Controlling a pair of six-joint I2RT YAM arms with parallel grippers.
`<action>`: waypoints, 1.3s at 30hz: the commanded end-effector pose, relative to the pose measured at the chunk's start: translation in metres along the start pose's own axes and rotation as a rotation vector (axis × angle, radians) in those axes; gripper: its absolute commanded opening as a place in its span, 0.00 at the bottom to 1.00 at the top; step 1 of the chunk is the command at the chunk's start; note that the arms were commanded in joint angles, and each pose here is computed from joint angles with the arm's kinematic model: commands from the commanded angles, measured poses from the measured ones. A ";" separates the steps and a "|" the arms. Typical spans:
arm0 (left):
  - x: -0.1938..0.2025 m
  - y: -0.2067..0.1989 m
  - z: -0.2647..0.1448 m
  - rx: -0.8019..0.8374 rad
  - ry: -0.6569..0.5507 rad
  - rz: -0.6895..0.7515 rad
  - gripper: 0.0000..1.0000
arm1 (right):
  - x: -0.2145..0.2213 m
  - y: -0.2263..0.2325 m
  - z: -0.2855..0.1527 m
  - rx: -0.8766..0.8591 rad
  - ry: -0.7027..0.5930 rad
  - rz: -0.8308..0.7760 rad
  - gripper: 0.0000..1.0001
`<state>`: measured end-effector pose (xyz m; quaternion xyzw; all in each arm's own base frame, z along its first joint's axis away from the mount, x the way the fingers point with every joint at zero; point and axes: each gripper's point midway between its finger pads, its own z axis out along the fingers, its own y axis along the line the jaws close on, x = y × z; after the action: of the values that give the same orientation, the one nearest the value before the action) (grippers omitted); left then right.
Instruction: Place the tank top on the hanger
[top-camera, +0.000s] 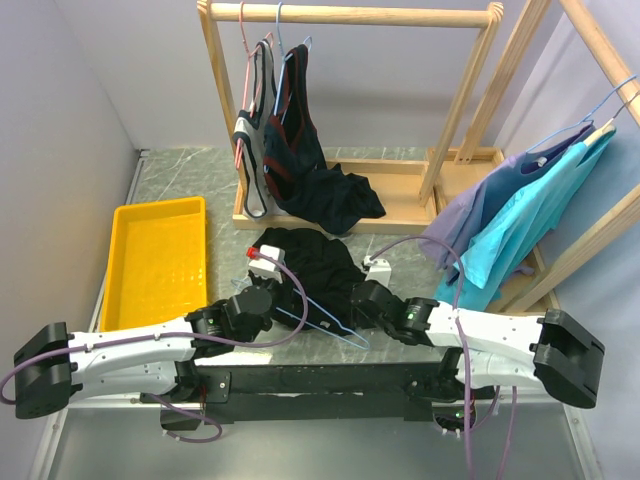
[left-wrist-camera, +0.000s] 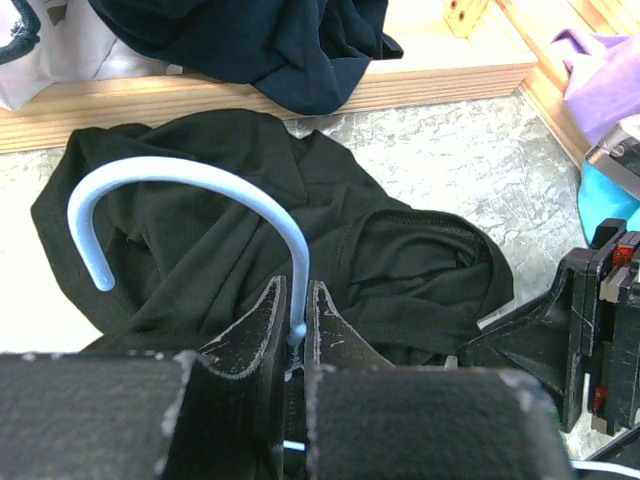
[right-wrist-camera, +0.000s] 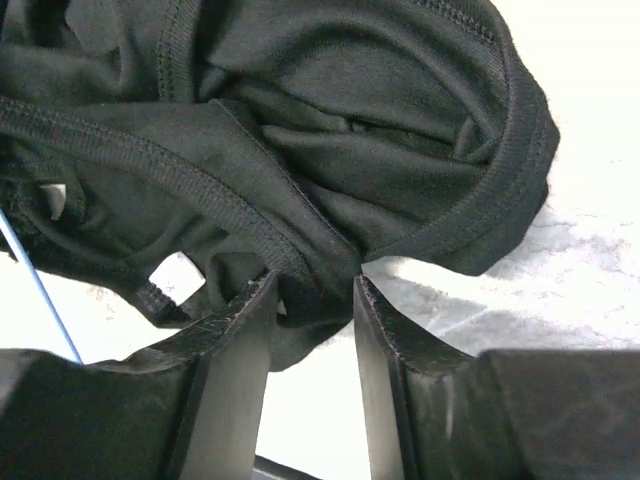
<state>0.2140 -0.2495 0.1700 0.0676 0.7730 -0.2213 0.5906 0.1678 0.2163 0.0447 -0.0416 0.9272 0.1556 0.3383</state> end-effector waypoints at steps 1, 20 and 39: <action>-0.003 0.001 -0.001 -0.006 -0.017 -0.043 0.01 | -0.022 0.017 0.000 -0.027 -0.069 0.041 0.42; -0.015 0.041 0.006 -0.262 -0.082 -0.136 0.01 | -0.026 -0.013 -0.030 0.029 -0.101 0.067 0.00; -0.013 0.054 0.018 -0.339 -0.098 -0.150 0.01 | -0.044 -0.012 -0.058 -0.001 -0.135 0.089 0.00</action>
<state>0.2487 -0.2071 0.1620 -0.0652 0.7768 -0.1220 0.6144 0.1607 0.1805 0.0825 0.0011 0.9157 0.1576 0.3696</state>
